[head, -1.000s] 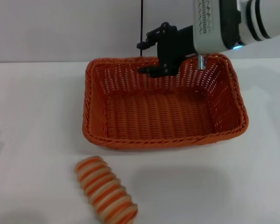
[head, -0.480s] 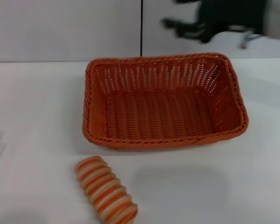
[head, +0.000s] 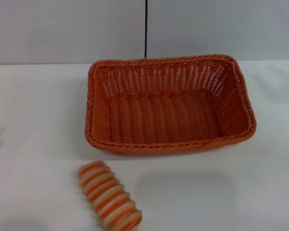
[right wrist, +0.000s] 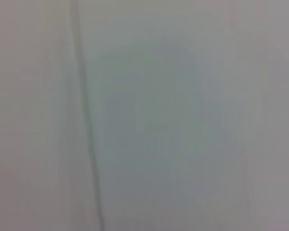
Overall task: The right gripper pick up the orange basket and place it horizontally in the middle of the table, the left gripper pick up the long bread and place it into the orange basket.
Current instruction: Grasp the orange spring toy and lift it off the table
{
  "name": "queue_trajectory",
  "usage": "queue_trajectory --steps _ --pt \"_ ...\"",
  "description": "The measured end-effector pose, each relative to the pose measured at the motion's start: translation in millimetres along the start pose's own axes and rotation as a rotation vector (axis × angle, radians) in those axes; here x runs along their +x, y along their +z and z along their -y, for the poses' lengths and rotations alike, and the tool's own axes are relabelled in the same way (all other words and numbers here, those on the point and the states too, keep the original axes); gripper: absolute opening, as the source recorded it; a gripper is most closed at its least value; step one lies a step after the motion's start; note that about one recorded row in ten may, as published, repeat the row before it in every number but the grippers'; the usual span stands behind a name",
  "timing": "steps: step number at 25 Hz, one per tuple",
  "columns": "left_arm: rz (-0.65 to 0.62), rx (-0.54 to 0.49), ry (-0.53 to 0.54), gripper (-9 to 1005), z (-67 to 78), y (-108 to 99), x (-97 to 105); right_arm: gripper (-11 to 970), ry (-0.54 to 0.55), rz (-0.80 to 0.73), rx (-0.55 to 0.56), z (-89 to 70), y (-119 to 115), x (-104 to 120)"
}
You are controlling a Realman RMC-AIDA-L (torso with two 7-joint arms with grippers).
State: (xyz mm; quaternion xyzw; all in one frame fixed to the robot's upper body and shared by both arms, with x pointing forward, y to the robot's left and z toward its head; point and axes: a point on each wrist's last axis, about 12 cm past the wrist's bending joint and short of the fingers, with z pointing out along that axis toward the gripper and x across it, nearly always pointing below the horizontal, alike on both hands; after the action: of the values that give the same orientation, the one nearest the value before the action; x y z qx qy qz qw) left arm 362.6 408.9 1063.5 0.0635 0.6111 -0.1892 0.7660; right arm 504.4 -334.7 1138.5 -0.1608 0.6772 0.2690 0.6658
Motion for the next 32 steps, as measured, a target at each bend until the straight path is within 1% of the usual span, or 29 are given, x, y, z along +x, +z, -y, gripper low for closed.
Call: queue_trajectory --steps 1,2,5,6,7,8,9,10,11,12,13,14,15,16,17,18,19,21,22,23,24,25,26,28,30,32 --pt "-0.026 0.029 -0.013 810 -4.0 3 -6 553 0.060 0.024 0.041 3.9 -18 14" --pt "-0.050 0.053 -0.023 810 -7.6 5 -11 553 0.060 0.024 0.041 3.9 -18 14" --pt "-0.142 0.115 -0.040 810 -18.3 12 -32 553 0.157 0.073 0.100 10.1 -46 35" --pt "-0.248 0.170 -0.029 810 -25.0 19 -52 553 0.209 0.108 0.137 14.4 -63 44" --pt "-0.296 0.196 -0.017 810 -27.1 23 -60 553 0.232 0.125 0.159 16.5 -71 48" --pt "-0.296 0.196 -0.017 810 -27.1 23 -60 553 0.232 0.125 0.159 16.5 -71 48" --pt "-0.409 0.254 -0.020 810 -28.3 32 -71 553 0.258 0.158 0.196 18.7 -84 54" --pt "-0.409 0.254 -0.020 810 -28.3 32 -71 553 0.258 0.158 0.196 18.7 -84 54" --pt "-0.512 0.312 -0.027 810 -28.1 43 -80 553 0.268 0.187 0.218 18.7 -94 58" --pt "-0.512 0.312 -0.027 810 -28.1 43 -80 553 0.268 0.187 0.218 18.7 -94 58" --pt "-0.560 0.338 -0.032 810 -27.5 50 -83 553 0.271 0.198 0.224 18.3 -98 59" --pt "-0.660 0.378 -0.046 810 -24.9 64 -85 552 0.276 0.211 0.236 18.4 -103 60" --pt "-0.660 0.378 -0.046 810 -24.9 64 -85 552 0.276 0.211 0.236 18.4 -103 60" --pt "-0.762 0.414 -0.067 810 -21.0 79 -81 552 0.280 0.216 0.243 18.6 -106 61" --pt "-0.762 0.414 -0.067 810 -21.0 79 -81 552 0.280 0.216 0.243 18.6 -106 61" --pt "-0.830 0.435 -0.086 810 -17.8 87 -76 552 0.281 0.216 0.244 18.5 -107 61" --pt "-0.923 0.466 -0.113 810 -11.9 101 -64 552 0.282 0.219 0.240 17.8 -107 61" --pt "-0.979 0.488 -0.130 810 -5.9 110 -52 552 0.282 0.221 0.238 17.5 -107 60" --pt "-0.996 0.499 -0.136 810 -2.9 115 -46 552 0.282 0.221 0.238 17.5 -107 60" --pt "-0.996 0.499 -0.136 810 -2.9 115 -46 552 0.283 0.221 0.237 17.4 -107 61" --pt "-1.031 0.520 -0.158 810 2.7 125 -30 552 0.287 0.221 0.237 17.2 -107 61" --pt "-1.031 0.520 -0.158 810 2.7 125 -30 552 0.287 0.221 0.237 17.2 -107 61" --pt "-1.041 0.528 -0.189 810 5.5 131 -20 552 0.290 0.221 0.237 17.1 -107 62" --pt "-1.041 0.528 -0.189 810 5.5 131 -20 552 0.291 0.221 0.237 17.1 -107 62" --pt "-1.045 0.533 -0.223 810 8.5 138 -9 552 0.292 0.220 0.240 17.3 -107 62" --pt "-1.048 0.539 -0.230 810 9.9 139 -7 552 0.292 0.219 0.243 17.7 -106 63"
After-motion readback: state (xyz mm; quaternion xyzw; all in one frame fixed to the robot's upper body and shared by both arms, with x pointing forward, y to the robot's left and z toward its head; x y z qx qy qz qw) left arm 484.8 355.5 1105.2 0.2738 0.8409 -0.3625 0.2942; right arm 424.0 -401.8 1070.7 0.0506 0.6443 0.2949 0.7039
